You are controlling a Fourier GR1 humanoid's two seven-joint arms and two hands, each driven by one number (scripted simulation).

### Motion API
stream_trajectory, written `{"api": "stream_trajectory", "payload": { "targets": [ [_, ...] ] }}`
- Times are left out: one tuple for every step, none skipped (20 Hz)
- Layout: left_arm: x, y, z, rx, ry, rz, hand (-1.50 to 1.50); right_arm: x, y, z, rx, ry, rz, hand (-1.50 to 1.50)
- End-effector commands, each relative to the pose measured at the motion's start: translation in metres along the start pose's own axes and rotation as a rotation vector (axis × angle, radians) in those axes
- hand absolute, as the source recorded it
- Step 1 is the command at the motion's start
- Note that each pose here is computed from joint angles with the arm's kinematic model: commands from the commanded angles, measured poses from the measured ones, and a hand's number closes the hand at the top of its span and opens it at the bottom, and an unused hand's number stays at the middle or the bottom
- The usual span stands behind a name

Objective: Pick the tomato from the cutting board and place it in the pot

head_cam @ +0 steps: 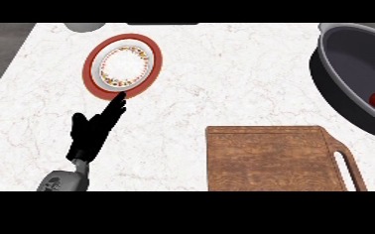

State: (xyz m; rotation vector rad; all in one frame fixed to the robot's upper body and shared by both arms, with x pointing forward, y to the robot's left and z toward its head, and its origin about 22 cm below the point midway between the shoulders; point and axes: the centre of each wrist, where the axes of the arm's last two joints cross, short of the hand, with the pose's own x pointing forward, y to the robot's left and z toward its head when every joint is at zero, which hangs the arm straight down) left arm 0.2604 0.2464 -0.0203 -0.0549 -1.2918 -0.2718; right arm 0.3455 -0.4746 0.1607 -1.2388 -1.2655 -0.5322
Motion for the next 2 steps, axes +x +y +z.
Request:
{"api": "stream_trajectory", "payload": {
  "targets": [
    [0.005, 0.005, -0.002, 0.021, 0.003, 0.005, 0.00, 0.005, -0.040, -0.012, -0.070, -0.056, -0.119, -1.50],
    [0.000, -0.004, 0.003, 0.013, 0.018, 0.010, 0.00, -0.010, -0.048, -0.006, -0.088, -0.036, -0.109, -1.50]
  ]
}}
